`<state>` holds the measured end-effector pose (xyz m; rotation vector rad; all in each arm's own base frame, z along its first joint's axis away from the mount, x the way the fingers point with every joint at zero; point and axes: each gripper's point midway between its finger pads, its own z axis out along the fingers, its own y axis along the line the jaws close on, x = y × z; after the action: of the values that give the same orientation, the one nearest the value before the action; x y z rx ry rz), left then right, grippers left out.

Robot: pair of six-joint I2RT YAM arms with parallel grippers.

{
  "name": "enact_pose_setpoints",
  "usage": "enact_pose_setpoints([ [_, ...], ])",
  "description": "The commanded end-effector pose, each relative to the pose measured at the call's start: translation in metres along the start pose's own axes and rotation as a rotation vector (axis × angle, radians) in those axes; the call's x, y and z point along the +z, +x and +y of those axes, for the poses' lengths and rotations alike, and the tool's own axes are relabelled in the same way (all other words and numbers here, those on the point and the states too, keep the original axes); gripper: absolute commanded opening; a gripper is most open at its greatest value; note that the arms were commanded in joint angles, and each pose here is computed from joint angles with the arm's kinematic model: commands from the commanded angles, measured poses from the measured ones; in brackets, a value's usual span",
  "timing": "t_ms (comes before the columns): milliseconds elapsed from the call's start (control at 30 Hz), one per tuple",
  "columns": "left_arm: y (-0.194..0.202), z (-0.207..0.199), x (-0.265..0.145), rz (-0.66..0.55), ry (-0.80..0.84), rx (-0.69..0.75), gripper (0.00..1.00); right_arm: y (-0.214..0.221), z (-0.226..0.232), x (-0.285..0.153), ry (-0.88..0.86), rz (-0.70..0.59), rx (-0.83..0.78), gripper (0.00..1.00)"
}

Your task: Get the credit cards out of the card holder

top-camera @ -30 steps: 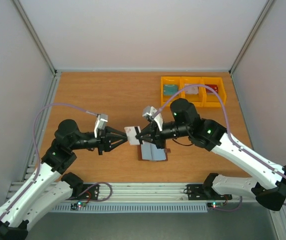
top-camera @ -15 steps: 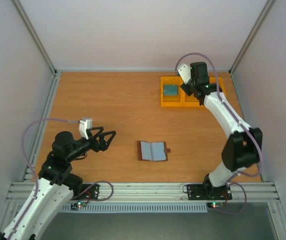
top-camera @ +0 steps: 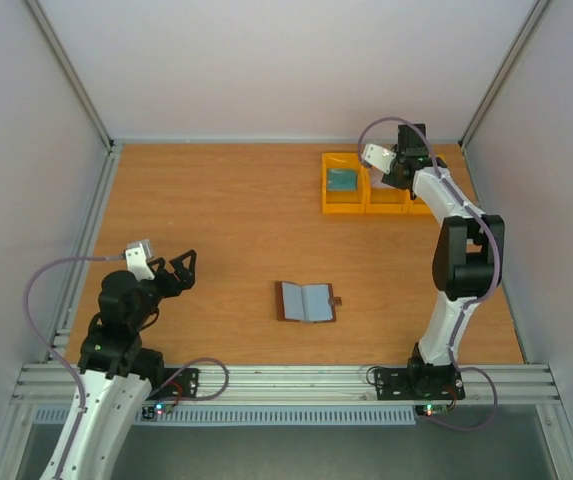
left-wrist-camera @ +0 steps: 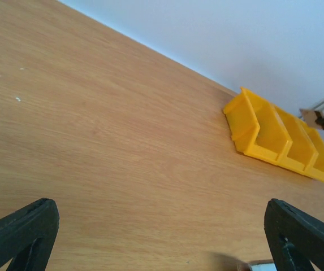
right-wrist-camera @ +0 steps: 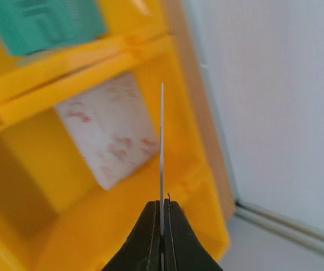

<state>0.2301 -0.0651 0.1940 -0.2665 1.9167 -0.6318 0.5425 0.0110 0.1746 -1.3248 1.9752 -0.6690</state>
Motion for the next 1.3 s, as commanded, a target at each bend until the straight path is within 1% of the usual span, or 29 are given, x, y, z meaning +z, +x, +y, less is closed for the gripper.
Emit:
enact_pose_setpoints([
  [0,-0.005,0.009,0.001,-0.037,-0.029,-0.018,1.00,-0.007,0.041,0.023,-0.170,-0.068,-0.193,0.01],
  [200,-0.003,0.014,0.005,-0.022,-0.043,-0.040,0.99,0.006,0.039,0.056,-0.166,0.021,-0.232,0.01],
  [300,0.000,0.013,0.007,-0.009,-0.036,-0.047,0.99,0.009,0.048,0.066,-0.177,0.037,-0.219,0.01],
  [400,0.002,0.014,0.009,0.000,-0.037,-0.053,0.99,0.019,0.051,0.079,-0.159,0.084,-0.236,0.01],
  [467,0.002,0.015,0.009,-0.001,-0.041,-0.054,0.99,0.020,0.051,0.084,-0.143,0.089,-0.248,0.01],
  [567,0.003,0.016,0.010,0.007,-0.043,-0.058,0.99,0.016,0.044,0.089,-0.115,0.079,-0.221,0.01],
  [700,0.005,0.016,0.011,0.014,-0.043,-0.059,0.99,0.013,0.038,0.094,-0.115,0.078,-0.214,0.03],
  [833,0.006,0.016,0.012,0.023,-0.043,-0.059,0.99,0.013,0.040,0.098,-0.120,0.078,-0.212,0.14],
  [867,0.007,0.016,0.013,0.025,-0.044,-0.060,0.99,0.013,0.042,0.099,-0.124,0.078,-0.217,0.20],
  [1000,0.006,0.016,0.013,0.023,-0.043,-0.057,0.99,0.015,0.044,0.097,-0.134,0.085,-0.225,0.52],
  [1033,0.006,0.016,0.013,0.024,-0.042,-0.056,0.99,0.014,0.043,0.094,-0.134,0.083,-0.224,0.57],
  [1133,0.006,0.015,0.013,0.024,-0.037,-0.056,0.99,0.010,0.036,0.083,-0.129,0.071,-0.218,0.67],
  [1200,0.007,0.014,0.013,0.026,-0.032,-0.055,0.99,0.008,0.032,0.076,-0.127,0.064,-0.226,0.71],
  [1267,0.006,0.013,0.012,0.024,-0.028,-0.055,0.99,0.007,0.027,0.070,-0.126,0.059,-0.231,0.74],
])
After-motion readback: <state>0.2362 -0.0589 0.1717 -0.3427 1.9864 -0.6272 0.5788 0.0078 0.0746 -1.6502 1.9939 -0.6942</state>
